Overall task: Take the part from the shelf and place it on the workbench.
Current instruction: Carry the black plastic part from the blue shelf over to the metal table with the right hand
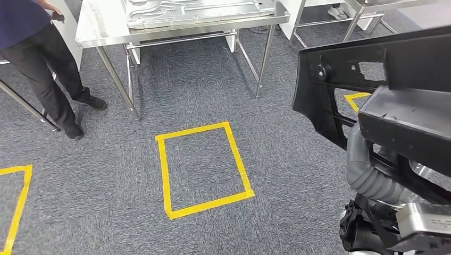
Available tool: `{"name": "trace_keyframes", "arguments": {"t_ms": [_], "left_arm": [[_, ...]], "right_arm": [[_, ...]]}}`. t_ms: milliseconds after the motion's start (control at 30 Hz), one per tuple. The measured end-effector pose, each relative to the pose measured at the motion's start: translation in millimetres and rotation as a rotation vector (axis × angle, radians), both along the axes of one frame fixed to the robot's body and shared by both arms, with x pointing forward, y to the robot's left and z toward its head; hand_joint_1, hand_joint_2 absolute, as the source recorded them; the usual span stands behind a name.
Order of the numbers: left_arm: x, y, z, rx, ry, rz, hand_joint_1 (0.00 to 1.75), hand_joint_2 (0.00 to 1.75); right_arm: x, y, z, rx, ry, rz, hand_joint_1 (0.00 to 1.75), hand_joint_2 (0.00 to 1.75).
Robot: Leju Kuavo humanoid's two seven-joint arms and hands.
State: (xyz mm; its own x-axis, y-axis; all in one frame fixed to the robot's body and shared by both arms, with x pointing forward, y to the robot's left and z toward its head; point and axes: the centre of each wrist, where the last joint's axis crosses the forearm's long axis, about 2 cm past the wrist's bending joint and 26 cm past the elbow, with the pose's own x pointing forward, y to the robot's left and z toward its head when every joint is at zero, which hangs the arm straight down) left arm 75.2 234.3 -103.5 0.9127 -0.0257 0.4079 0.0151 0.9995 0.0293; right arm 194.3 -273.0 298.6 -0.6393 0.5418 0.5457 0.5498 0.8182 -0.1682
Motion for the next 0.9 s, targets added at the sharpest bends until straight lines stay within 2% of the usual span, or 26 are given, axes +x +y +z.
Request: {"name": "trace_keyframes", "arguments": {"t_ms": [367,900], "left_arm": [[2.9,4.9,0.0,0.007,-0.018,0.002,0.0,1.75],[-2.2,9.8,-1.4,0.017,-0.013,0.0,0.0,1.75]], "right_arm": [[2.6,5.5,-4.0,0.003,0.011,0.033,1.75,1.75],[5.1,10.5,-5.8,0.009,0.016,0.052,1.75,1.75]]}}
